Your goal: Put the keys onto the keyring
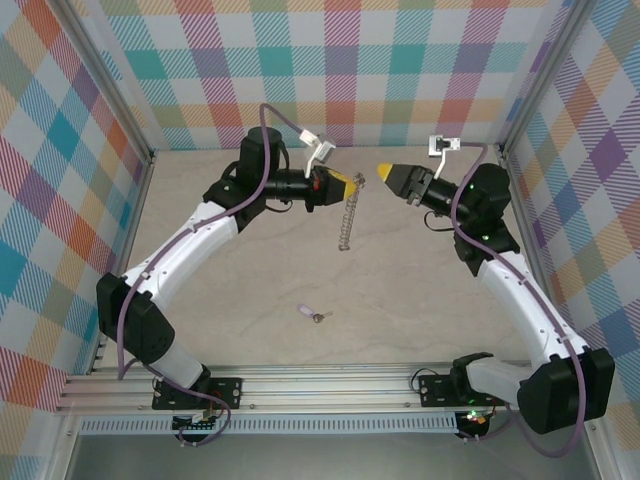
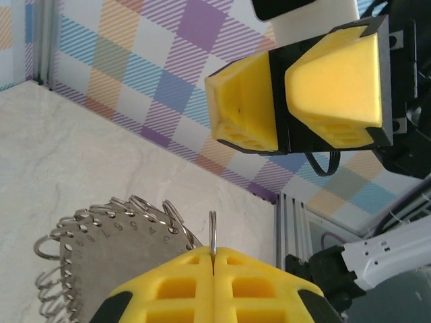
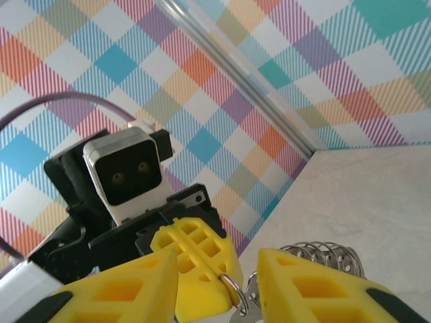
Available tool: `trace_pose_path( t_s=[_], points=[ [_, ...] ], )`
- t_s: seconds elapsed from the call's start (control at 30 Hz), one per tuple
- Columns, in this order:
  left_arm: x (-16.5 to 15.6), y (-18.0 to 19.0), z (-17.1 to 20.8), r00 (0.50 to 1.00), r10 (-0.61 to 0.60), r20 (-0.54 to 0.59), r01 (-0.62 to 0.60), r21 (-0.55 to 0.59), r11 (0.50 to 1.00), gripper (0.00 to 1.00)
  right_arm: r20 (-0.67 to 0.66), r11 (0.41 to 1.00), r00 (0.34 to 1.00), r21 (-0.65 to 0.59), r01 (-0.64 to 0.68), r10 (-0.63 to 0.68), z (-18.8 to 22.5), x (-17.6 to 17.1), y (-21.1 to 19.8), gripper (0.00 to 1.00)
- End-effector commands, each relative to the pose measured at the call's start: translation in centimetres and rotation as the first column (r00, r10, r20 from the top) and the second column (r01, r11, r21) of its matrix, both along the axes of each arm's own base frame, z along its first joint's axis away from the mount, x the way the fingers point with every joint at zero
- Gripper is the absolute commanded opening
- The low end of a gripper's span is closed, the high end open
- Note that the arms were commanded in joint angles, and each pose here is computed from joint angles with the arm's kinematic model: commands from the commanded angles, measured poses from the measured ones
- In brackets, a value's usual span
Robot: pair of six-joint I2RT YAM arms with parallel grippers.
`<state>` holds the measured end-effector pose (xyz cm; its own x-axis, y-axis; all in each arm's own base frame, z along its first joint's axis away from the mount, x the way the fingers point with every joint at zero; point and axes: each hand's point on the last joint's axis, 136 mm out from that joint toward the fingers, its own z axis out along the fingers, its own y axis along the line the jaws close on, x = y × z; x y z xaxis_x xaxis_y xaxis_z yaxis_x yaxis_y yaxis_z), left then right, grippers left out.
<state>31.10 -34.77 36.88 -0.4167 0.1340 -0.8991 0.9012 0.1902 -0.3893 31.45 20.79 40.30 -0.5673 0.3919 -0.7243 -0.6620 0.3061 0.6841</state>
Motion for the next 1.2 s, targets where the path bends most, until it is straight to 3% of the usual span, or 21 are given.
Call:
trace_pose_path(
  t_s=[0.0, 0.27, 0.83, 1.17],
  points=[
    [-1.6, -0.3, 1.2, 0.992, -0.104, 0.074, 0.104, -0.004, 0.995, 0.0, 0.061, 0.995, 0.993, -0.016, -0.096, 0.097, 1.0, -1.2, 0.8, 0.34],
    [-2.7, 0.0, 1.8, 0.985, -0.157, 0.077, 0.158, -0.001, 0.987, 0.0, 0.07, 0.98, 0.977, -0.021, -0.199, 0.2, 0.4, -1.9, 1.6, 0.33],
    [-2.8, 0.4, 2.8, 0.981, -0.175, 0.086, 0.177, -0.014, 0.984, 0.0, 0.045, 0.962, 0.961, -0.026, -0.271, 0.272, -1.4, -2.7, 2.9, 0.35],
    [-2.4, 0.6, 3.0, 0.981, -0.173, 0.09, 0.175, -0.016, 0.984, 0.0, 0.04, 0.953, 0.953, -0.035, -0.3, 0.301, -2.0, -3.2, 3.5, 0.26]
  ],
)
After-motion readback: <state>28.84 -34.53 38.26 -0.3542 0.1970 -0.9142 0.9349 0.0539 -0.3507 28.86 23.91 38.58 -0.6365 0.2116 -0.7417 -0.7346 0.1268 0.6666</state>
